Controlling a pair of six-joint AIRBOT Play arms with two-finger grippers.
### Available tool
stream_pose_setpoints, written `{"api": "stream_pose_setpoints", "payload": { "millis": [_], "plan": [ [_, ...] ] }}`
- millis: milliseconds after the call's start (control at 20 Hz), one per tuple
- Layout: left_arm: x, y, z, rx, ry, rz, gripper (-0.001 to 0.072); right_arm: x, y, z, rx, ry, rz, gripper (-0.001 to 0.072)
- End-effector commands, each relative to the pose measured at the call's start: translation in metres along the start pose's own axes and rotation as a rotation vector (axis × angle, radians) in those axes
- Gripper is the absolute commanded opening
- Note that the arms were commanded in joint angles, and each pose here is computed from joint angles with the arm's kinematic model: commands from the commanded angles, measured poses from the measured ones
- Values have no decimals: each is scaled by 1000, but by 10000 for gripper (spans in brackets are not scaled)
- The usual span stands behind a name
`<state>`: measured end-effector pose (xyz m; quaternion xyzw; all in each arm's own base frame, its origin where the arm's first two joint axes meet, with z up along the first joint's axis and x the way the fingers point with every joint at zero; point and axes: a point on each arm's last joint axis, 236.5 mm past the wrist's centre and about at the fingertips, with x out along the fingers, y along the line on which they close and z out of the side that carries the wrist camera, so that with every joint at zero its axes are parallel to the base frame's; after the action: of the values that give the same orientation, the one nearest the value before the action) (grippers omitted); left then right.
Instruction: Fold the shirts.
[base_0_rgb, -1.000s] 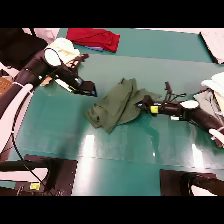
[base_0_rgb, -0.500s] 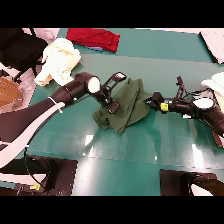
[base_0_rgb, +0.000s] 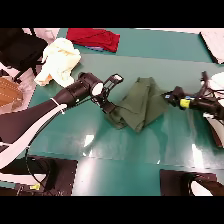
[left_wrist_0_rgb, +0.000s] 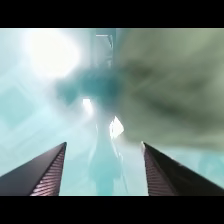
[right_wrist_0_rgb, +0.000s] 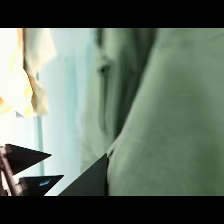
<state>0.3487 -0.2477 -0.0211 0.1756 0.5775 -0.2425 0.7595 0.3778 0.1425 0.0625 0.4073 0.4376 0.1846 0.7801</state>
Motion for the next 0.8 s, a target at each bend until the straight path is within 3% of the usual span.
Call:
{"api": "stream_pose_setpoints", "payload": {
  "millis": [0, 100, 300, 600, 650, 700, 750],
  "plan": [
    [3, -21, 0, -85, -3, -157, 568, -33, 0, 12, -38, -57, -23, 20],
    [4, -69, 19, -76, -97, -397, 417, -36, 0, 10, -45, -48, -25, 20],
    [38, -68, 27, -83, -108, -399, 445, -35, 1, 2, -49, -15, -21, 20],
    [64, -62, 41, -119, -157, -385, 411, -35, 2, -4, -58, 10, -16, 20],
    [64, -61, 45, -125, -173, -381, 321, -35, 3, -4, -59, 11, -15, 20],
    [63, -60, 48, -128, -183, -381, 67, -35, 3, -5, -60, 13, -15, 21],
    [61, -60, 50, -126, -189, -381, 33, -35, 3, -6, -60, 16, -14, 21]
  ]
}}
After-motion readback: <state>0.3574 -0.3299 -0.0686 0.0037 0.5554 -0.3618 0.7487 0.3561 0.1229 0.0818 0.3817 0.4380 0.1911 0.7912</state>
